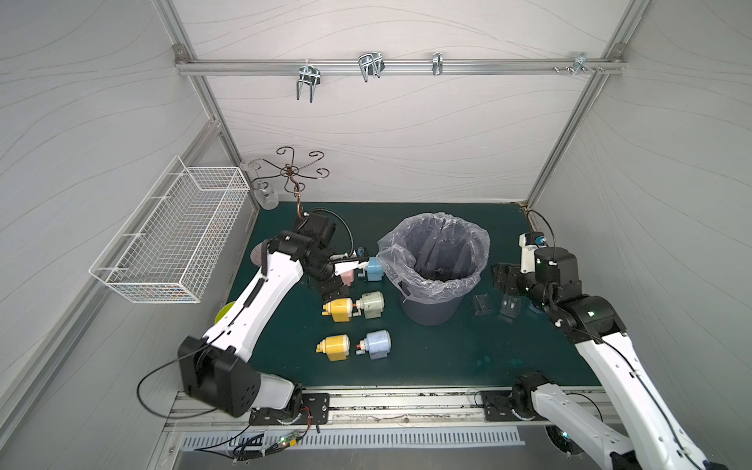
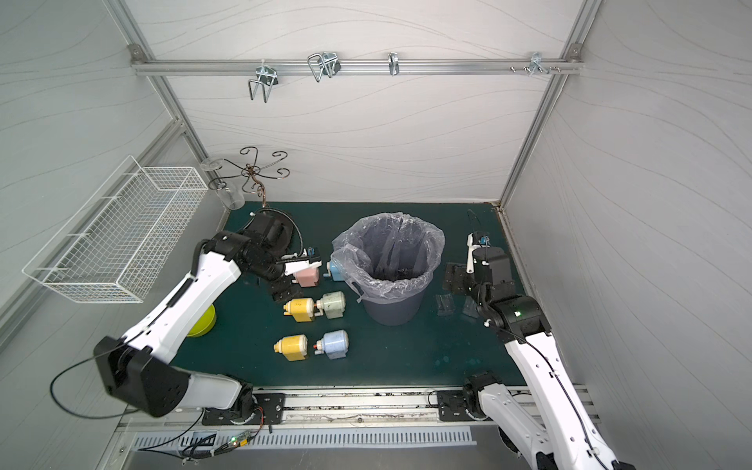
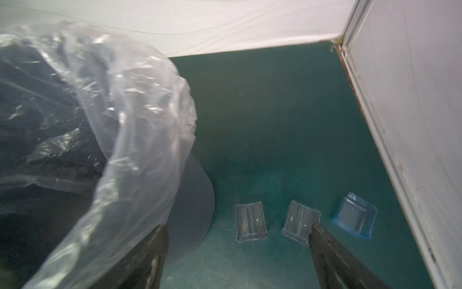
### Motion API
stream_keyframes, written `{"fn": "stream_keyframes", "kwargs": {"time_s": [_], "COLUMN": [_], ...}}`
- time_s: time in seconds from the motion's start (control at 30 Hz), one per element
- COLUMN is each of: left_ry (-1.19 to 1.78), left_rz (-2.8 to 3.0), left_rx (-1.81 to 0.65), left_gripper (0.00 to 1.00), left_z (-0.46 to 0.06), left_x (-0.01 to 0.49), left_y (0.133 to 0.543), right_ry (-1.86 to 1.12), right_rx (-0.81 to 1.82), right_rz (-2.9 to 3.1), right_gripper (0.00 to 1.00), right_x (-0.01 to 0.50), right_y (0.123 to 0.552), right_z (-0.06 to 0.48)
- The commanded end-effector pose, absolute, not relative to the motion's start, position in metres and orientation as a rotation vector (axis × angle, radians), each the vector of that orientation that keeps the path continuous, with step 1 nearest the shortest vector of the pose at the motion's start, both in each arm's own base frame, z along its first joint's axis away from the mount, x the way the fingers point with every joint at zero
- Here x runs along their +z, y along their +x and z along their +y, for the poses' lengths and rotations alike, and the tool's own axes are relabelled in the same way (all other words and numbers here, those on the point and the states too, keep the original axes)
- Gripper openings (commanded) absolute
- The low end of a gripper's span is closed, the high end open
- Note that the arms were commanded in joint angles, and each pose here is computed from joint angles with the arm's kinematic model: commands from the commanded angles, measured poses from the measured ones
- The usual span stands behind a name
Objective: Take out the pencil sharpener tray and clean the shavings
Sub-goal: Pick up the pencil sharpener from the center of the board.
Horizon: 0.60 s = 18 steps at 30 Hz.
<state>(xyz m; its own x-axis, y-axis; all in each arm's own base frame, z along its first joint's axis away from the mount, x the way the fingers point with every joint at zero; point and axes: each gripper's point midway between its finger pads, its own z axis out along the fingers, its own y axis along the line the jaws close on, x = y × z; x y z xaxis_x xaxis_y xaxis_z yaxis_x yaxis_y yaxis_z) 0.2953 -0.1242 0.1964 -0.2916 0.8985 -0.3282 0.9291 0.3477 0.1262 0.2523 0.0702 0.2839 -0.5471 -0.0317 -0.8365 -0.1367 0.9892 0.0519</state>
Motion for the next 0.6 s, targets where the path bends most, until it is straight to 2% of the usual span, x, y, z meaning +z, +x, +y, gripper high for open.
{"fn": "stream_keyframes", "kwargs": {"time_s": [0.0,0.27,0.4,0.57], "left_ry": [1.749,1.791,1.814,1.81], "left_rz": [2.206,2.2,2.21,2.22], "left_rx": [-0.037,-0.058,-0.076,-0.082], "left_gripper": [0.88,0.88,0.89,0.96], "left_z": [-0.118,-0.112,-0.112,-0.114], "left_x": [0.198,0.166,0.145,0.123], "left_y": [0.324,0.367,0.381,0.395], "right_ry": [-0.241,-0.429,-0.522,-0.561], "right_rx": [-0.006,0.106,0.183,0.223], "right_rz": [2.027,1.877,1.87,1.9], "right_gripper": [0.92,0.93,0.93,0.93], "right_x": [0.316,0.36,0.363,0.353], "right_y": [0.237,0.198,0.185,0.182], "right_z": [0.062,0.081,0.095,0.103]}}
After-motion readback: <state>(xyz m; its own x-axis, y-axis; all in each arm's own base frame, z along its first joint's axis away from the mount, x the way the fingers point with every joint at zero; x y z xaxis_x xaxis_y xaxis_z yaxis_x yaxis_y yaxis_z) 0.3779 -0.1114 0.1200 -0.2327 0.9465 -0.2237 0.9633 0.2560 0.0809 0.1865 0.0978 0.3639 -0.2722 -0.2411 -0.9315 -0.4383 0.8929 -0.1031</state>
